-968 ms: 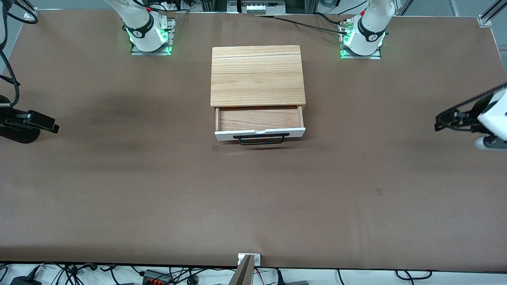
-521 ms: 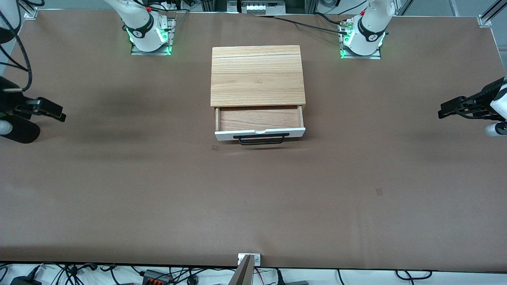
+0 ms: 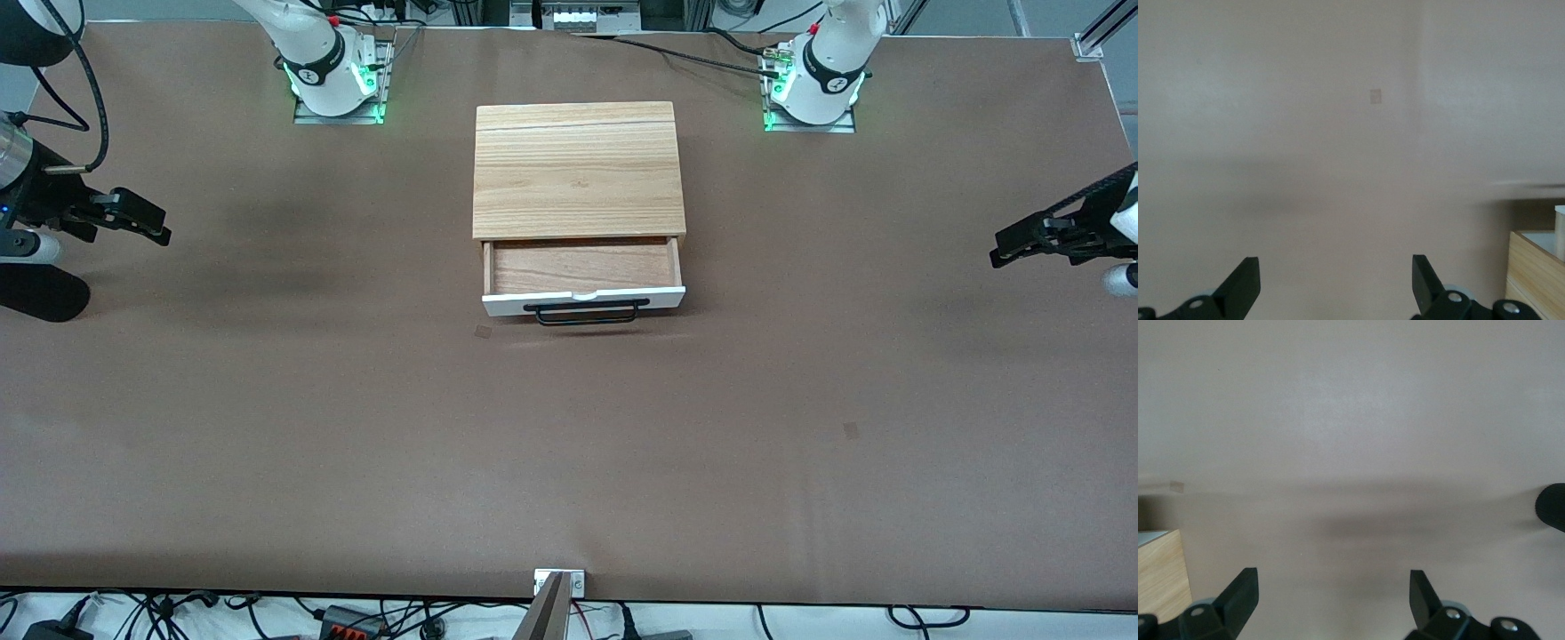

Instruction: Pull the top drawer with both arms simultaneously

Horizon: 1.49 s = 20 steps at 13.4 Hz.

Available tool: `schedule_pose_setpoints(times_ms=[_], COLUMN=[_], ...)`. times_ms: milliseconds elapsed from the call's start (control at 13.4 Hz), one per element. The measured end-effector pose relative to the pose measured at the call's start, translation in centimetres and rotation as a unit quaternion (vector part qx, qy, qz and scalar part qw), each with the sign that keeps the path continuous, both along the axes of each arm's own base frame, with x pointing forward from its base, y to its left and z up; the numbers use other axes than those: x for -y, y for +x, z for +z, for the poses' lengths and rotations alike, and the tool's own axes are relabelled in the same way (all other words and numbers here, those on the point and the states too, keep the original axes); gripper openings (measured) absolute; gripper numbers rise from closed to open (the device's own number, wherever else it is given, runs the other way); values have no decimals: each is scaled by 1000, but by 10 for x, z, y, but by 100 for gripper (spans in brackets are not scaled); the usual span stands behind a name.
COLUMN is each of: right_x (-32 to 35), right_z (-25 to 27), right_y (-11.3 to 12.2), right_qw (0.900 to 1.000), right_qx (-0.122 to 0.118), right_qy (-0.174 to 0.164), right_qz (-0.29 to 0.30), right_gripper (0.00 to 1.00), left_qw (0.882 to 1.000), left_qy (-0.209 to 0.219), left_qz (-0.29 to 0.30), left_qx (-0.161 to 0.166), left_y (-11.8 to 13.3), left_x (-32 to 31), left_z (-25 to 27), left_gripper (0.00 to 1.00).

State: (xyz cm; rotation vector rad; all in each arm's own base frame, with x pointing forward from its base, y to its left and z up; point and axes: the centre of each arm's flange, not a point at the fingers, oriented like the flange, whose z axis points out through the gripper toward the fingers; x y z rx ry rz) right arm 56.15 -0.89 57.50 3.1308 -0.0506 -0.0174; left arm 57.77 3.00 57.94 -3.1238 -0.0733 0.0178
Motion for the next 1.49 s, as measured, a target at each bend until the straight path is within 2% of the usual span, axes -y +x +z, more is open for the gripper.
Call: schedule_pose_setpoints(times_ms=[223, 372, 596, 1489], right_x=[0, 0, 0, 2], right_z=[2, 2, 2, 6], right_y=[0, 0, 0, -2], right_qw=[1000, 1000, 999, 999], right_qx=[2, 2, 2, 8], right_qy=[-1, -1, 0, 0], right_qz=[1, 6, 32, 31], right_gripper=[100, 100, 100, 100], left_qw=[1000, 1000, 1000, 1000], left_qy=[16, 19, 15, 3], left_qz=[1, -4, 2, -8], left_qx=[13, 2, -4, -4], left_y=[-24, -31, -33, -32], left_x=[7, 3, -11, -6], left_z=[-1, 2, 0, 1], left_gripper=[100, 100, 100, 100])
